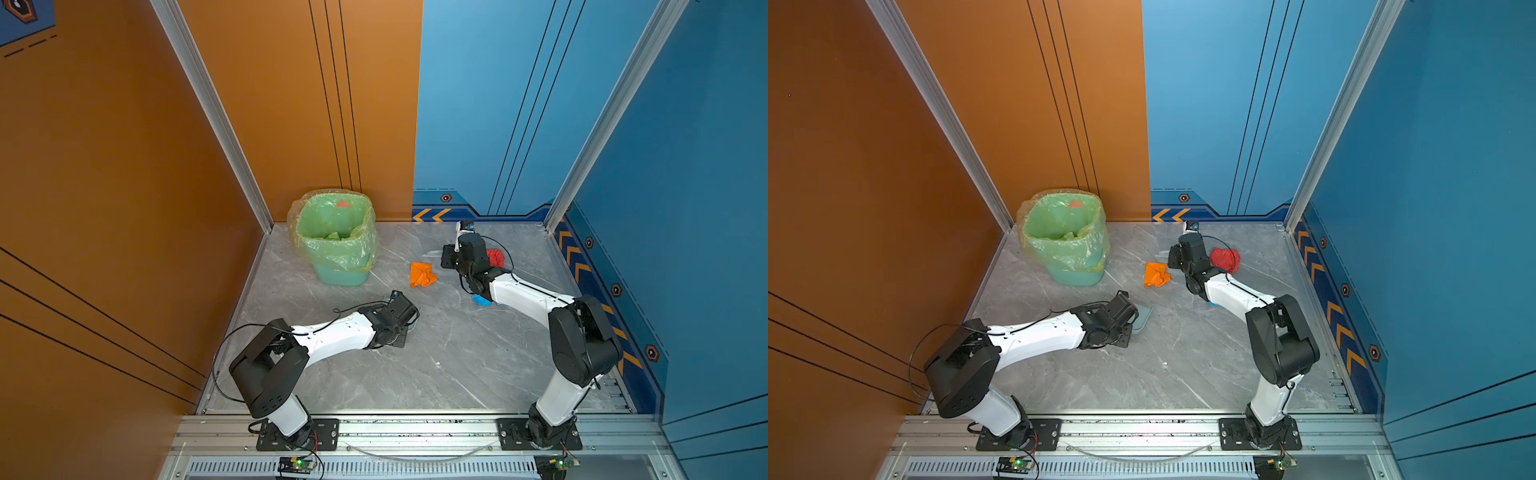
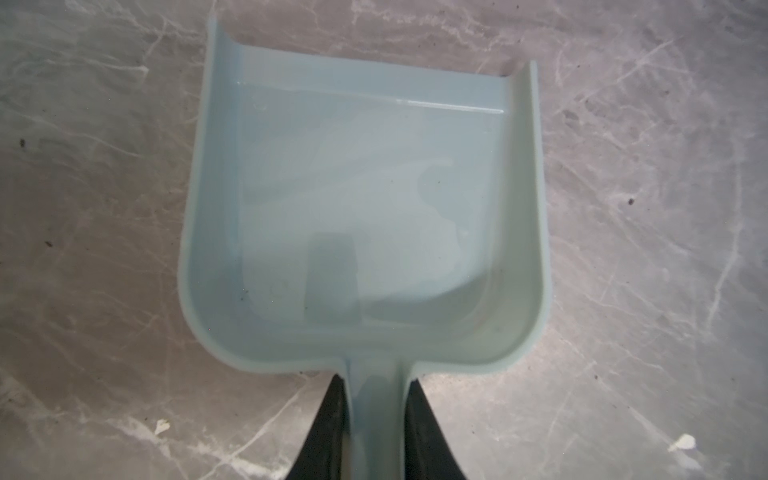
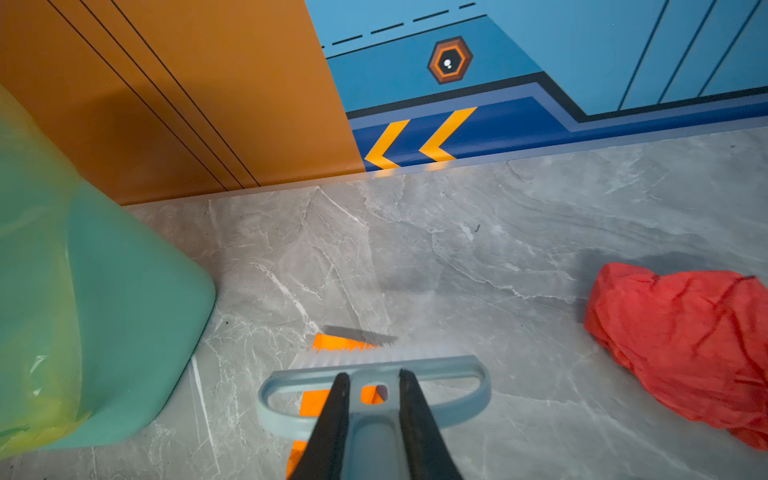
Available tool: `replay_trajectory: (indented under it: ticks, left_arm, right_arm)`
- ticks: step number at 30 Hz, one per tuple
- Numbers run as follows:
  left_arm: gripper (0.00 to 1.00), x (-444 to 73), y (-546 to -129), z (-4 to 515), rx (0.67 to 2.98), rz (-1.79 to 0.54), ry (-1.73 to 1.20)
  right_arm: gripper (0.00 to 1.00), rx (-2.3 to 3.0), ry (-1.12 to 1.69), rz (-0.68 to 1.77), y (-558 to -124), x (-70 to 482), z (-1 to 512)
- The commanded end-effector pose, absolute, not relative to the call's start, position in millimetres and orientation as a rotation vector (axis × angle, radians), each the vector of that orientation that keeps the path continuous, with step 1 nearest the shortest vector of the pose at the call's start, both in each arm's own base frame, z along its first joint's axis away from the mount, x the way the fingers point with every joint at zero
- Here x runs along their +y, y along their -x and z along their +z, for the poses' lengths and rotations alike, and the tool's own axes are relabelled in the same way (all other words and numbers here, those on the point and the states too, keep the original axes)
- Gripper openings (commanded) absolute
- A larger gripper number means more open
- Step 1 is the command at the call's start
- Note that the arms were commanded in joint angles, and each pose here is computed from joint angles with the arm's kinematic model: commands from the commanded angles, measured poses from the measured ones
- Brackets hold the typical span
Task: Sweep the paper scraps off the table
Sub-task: 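Sweep the second orange scrap into the dustpan with the right gripper's brush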
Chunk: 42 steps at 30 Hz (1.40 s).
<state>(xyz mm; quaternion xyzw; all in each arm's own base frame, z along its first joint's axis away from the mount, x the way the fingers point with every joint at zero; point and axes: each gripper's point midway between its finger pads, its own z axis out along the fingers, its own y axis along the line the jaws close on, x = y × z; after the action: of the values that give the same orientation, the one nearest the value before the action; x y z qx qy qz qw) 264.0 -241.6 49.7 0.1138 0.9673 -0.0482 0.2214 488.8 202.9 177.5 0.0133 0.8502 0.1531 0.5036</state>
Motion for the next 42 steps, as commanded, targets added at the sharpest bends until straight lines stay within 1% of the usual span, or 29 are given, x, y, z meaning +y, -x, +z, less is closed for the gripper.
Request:
replay_trajectory:
  ticks: [1, 9, 13, 19, 27, 33, 39, 42]
  left_arm:
    - [0.0, -252.5, -267.5, 54.5, 2.668, -0.187, -0.312]
    - [0.0, -249.4, -268.4, 52.3, 2.678, -0.184, -0.295]
    - [0.0, -248.5, -268.5, 51.7, 2.679, -0.183, -0.287]
    - [0.0, -248.9, -267.7, 47.6, 2.68, -0.186, -0.282]
    - [0.0, -251.5, -267.5, 42.0, 2.69, -0.191, -0.289]
    - [0.0, -256.6, -268.3, 38.6, 2.699, -0.207, -0.299]
    - [0.0, -256.2, -268.4, 38.4, 2.695, -0.209, -0.297]
    - [0.0, -255.6, -268.3, 38.8, 2.691, -0.21, -0.296]
  right_arm:
    - [0.0, 2.06, 0.081, 0.411, -490.2, 230.3, 186.7]
    - [0.0, 2.162, 0.165, 0.385, -488.6, 249.0, 154.9]
    - [0.0, 2.209, 0.165, 0.367, -487.1, 248.2, 140.0]
    - [0.0, 2.3, 0.201, 0.316, -471.2, 246.4, 112.7]
    - [0.0, 2.437, 0.333, 0.404, -420.0, 265.1, 87.1]
    - [0.0, 2.494, 0.429, 0.487, -375.8, 285.6, 89.2]
    - [0.0, 2.56, 0.544, 0.516, -329.4, 294.0, 91.9]
    - [0.0, 2.584, 0.581, 0.576, -311.7, 296.4, 96.0]
